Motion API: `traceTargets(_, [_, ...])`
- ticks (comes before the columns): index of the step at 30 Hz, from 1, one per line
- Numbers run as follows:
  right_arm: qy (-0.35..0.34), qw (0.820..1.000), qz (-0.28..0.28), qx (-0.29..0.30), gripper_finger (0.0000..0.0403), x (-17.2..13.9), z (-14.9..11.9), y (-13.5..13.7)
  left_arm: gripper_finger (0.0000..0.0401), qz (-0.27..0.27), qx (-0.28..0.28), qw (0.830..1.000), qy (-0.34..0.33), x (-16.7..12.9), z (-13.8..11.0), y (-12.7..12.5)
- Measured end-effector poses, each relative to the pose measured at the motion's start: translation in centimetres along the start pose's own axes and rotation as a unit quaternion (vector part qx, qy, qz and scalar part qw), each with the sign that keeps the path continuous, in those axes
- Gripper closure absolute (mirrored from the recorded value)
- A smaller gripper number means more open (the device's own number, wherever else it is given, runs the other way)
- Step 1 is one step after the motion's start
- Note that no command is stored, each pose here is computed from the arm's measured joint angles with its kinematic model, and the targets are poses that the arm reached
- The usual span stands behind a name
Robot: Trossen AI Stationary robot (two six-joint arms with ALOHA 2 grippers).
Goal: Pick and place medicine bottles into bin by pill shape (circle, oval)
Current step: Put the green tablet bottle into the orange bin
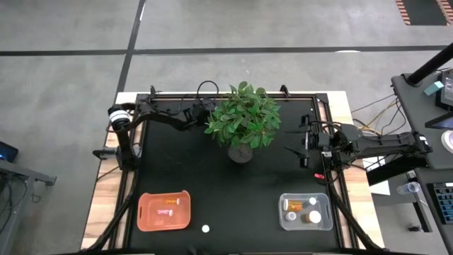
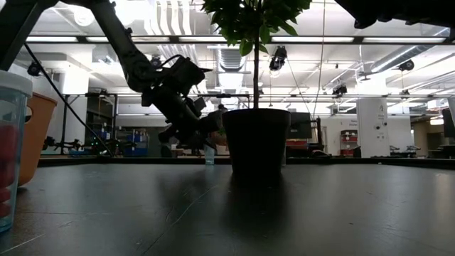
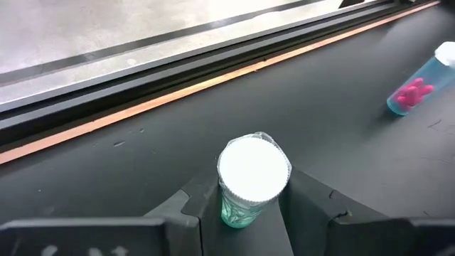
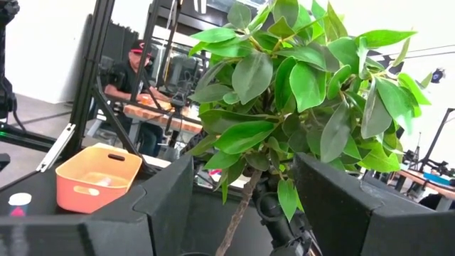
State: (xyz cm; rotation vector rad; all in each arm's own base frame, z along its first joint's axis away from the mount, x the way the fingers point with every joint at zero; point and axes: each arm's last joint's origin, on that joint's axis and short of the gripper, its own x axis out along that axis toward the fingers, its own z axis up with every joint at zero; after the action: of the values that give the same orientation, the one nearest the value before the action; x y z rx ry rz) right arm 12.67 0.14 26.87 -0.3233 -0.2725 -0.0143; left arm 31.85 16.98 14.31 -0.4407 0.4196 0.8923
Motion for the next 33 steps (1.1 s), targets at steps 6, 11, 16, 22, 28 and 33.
traceTargets(6, [0.004, 1.0, 0.001, -0.001, 0.017, 0.0, -0.1, 0.0, 0.0297, -0.026, 0.01, 0.999, -0.02, -1.9, 1.1, -1.3])
traceTargets(11, [0.004, 1.0, 0.001, -0.004, 0.017, 0.0, -0.1, 0.0, 0.0297, -0.048, 0.04, 0.998, -0.027, -5.5, 2.5, -2.8])
traceTargets(16, [0.006, 1.0, 0.002, -0.004, 0.017, 0.0, -0.1, 0.0, 0.0297, -0.051, 0.058, 0.997, -0.027, -10.7, 3.7, -3.7])
traceTargets(22, [0.006, 1.0, 0.002, -0.006, 0.017, 0.0, -0.1, 0.0, 0.0297, -0.119, 0.049, 0.991, -0.039, -17.4, 3.6, -5.8])
traceTargets(28, [0.004, 1.0, -0.002, -0.021, 0.017, 0.0, -0.1, 0.0, 0.0297, -0.19, 0.051, 0.979, -0.057, -23.0, 2.2, -7.9])
traceTargets(33, [-0.001, 1.0, -0.014, -0.001, 0.017, 0.0, 0.1, -0.1, 0.0297, -0.222, 0.047, 0.972, -0.069, -26.1, 1.9, -8.6])
